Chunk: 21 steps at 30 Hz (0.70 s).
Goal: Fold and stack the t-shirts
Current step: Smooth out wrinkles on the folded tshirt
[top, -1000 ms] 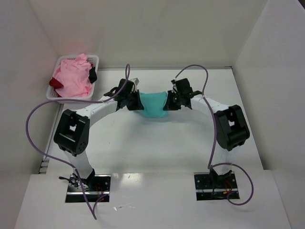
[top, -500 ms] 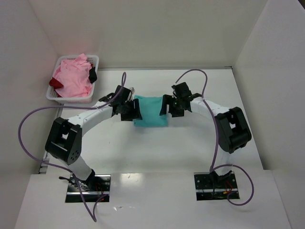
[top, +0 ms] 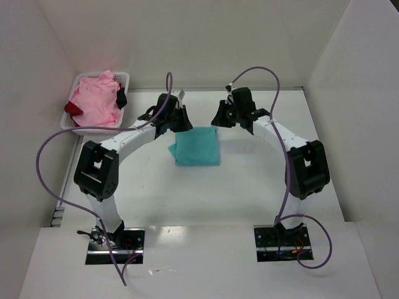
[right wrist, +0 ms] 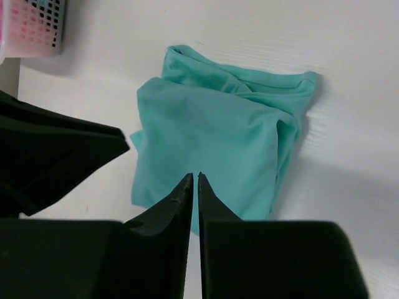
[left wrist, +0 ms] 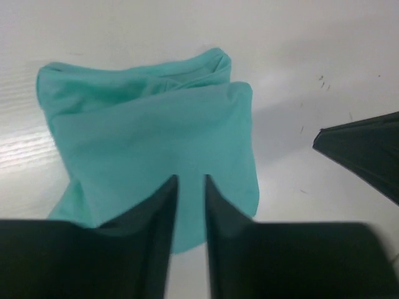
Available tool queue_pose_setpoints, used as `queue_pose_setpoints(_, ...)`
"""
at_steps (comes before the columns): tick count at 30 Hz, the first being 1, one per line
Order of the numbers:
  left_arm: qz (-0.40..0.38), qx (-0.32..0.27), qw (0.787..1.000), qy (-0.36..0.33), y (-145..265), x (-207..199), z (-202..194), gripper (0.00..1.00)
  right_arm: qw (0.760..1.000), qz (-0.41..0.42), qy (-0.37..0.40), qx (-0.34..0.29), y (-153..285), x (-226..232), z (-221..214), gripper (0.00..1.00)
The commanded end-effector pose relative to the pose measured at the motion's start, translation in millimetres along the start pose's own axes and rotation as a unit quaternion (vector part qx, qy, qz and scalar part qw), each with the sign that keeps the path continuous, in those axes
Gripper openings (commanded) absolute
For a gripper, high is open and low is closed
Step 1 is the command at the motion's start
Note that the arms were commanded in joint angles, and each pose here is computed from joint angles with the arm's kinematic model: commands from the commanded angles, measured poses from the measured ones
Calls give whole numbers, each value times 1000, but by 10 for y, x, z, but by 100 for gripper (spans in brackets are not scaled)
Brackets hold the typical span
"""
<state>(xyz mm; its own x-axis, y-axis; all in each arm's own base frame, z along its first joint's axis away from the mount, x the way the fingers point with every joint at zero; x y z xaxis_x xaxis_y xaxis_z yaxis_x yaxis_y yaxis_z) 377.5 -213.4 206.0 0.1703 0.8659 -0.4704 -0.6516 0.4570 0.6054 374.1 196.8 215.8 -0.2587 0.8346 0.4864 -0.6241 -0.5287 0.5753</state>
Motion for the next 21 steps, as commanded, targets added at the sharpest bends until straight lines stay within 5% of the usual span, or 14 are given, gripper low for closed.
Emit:
queue_pose_setpoints(1,-32,-33,999,-29,-327,32,-21,23,999,44,19,1,-278,-14,10,11)
queue_pose_setpoints(3,-30,-38,999,-23,-490,138,-81,5,999,44,22,13,-438,-96,-72,7)
queue_pose_setpoints(5,-30,-27,999,-21,-584,183,-150,1,998,51,25,25,-549,-147,-143,6)
queue_pose_setpoints(15,-10,-20,1000,3,-946,544,-140,0,996,34,39,70,-1055,-386,-281,6)
queue_pose_setpoints(21,-9,-29,999,18,-994,689,-15,2,998,9,41,43,-1102,-411,-178,9)
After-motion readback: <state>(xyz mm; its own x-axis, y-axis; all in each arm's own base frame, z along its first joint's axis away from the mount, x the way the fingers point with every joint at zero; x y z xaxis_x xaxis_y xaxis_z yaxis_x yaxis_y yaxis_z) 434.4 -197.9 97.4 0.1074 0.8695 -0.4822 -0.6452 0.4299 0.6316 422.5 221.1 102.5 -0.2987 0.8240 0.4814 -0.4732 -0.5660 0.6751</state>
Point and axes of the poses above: each gripper's point midway between its finger pads, its own y axis back along the fingers, its own x axis along the line the jaws close on, z = x × y, the point moved 8 cm from there along y, back along the fingers, and after that the axes turned 1 degree about y, right-handed, at the moved point
